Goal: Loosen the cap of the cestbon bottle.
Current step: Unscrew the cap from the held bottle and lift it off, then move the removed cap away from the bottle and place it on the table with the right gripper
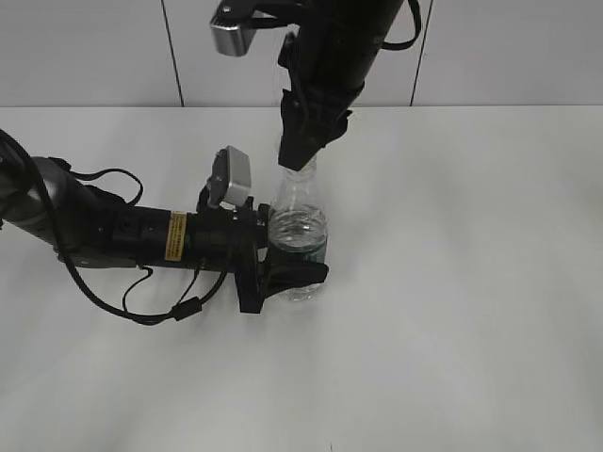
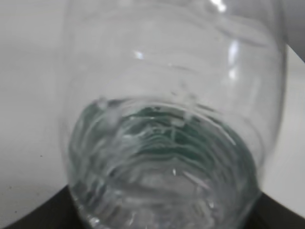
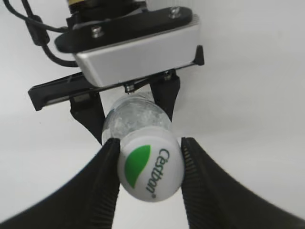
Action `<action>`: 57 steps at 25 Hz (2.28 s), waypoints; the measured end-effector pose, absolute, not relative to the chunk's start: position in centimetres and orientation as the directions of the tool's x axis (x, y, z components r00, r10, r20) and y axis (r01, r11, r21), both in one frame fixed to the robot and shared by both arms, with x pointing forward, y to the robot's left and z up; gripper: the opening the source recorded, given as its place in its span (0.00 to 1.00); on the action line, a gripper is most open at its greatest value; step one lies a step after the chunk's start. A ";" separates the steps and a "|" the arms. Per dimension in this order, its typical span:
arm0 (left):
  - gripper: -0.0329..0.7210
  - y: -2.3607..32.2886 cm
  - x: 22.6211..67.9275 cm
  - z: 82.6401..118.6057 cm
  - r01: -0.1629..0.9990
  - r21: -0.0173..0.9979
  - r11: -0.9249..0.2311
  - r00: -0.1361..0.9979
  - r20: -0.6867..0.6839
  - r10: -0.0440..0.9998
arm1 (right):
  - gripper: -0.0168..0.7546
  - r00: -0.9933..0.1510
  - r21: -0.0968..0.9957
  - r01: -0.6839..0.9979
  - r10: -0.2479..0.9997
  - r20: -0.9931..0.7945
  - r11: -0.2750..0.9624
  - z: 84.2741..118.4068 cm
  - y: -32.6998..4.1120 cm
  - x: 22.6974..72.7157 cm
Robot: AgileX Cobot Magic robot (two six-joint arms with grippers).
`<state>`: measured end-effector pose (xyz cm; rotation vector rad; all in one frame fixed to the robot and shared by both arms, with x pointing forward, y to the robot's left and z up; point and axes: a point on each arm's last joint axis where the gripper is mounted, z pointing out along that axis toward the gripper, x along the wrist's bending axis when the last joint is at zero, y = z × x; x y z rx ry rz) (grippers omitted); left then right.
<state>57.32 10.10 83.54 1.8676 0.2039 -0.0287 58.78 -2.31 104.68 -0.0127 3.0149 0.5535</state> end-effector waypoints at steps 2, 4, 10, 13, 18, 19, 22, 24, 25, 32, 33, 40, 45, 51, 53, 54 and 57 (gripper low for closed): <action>0.58 10.1 57.3 83.5 0.153 0.945 -0.289 0.985 -0.122 0.122 | 0.40 -0.997 0.368 -0.022 0.007 -0.078 0.930 104.9 -2.2 58.8; 0.58 10.1 57.3 83.5 0.151 0.945 -0.291 0.986 -0.121 0.118 | 0.40 -0.997 0.375 -0.022 0.007 -0.076 0.927 105.0 -2.1 58.8; 0.58 10.1 57.2 83.5 0.148 0.945 -0.291 0.986 -0.119 0.113 | 0.40 -0.996 0.392 -0.023 0.015 -0.093 0.920 105.9 -2.3 58.5; 0.58 10.1 57.2 83.5 0.148 0.945 -0.291 0.986 -0.119 0.113 | 0.40 -0.994 0.405 -0.018 0.027 -0.104 0.914 106.9 -2.4 58.2; 0.58 10.1 57.2 83.5 0.147 0.945 -0.292 0.986 -0.119 0.112 | 0.40 -0.989 0.381 0.058 0.106 -0.106 0.923 107.1 -2.9 58.4; 0.58 10.1 57.2 83.5 0.147 0.945 -0.292 0.986 -0.119 0.112 | 0.40 -0.984 0.368 0.090 0.139 -0.109 0.926 107.0 -3.1 58.6; 0.58 10.1 57.2 83.5 0.147 0.945 -0.292 0.987 -0.118 0.112 | 0.40 -0.965 0.348 0.189 0.239 -0.108 0.918 106.9 -4.2 59.4; 0.58 10.1 57.2 83.5 0.147 0.945 -0.292 0.987 -0.119 0.112 | 0.40 -0.940 0.353 0.282 0.331 -0.087 0.892 106.9 -5.6 60.3; 0.58 10.1 57.2 83.5 0.147 0.945 -0.292 0.987 -0.119 0.112 | 0.40 -0.924 0.359 0.328 0.376 -0.073 0.874 107.0 -6.5 60.9; 0.58 10.1 57.2 83.5 0.147 0.945 -0.292 0.987 -0.119 0.112 | 0.40 -0.745 0.402 0.626 0.664 0.057 0.668 107.1 -13.3 64.5; 0.58 10.1 57.2 83.5 0.147 0.945 -0.292 0.987 -0.119 0.112 | 0.40 -0.720 0.401 0.653 0.691 0.065 0.642 107.1 -14.1 64.8; 0.58 10.1 57.2 83.5 0.147 0.945 -0.293 0.987 -0.118 0.113 | 0.40 -0.545 0.338 0.811 0.826 0.143 0.477 104.7 -18.9 65.8; 0.58 10.1 57.2 83.5 0.147 0.945 -0.293 0.987 -0.118 0.113 | 0.40 -0.424 0.274 0.887 0.889 0.170 0.371 101.4 -21.2 65.7; 0.58 10.1 57.2 83.5 0.148 0.945 -0.292 0.986 -0.119 0.115 | 0.40 -0.326 0.214 0.932 0.936 0.132 0.294 97.3 -22.7 64.7; 0.58 10.1 57.2 83.5 0.148 0.945 -0.293 0.986 -0.118 0.115 | 0.40 -0.305 0.198 0.940 0.944 0.126 0.277 95.9 -22.9 64.2; 0.58 10.1 57.2 83.5 0.148 0.945 -0.293 0.986 -0.118 0.115 | 0.40 -0.292 0.192 0.945 0.949 0.123 0.265 95.2 -23.1 63.9; 0.58 10.1 57.2 83.5 0.148 0.944 -0.294 0.986 -0.118 0.116 | 0.40 -0.254 0.175 0.957 0.960 0.119 0.231 93.2 -23.7 63.0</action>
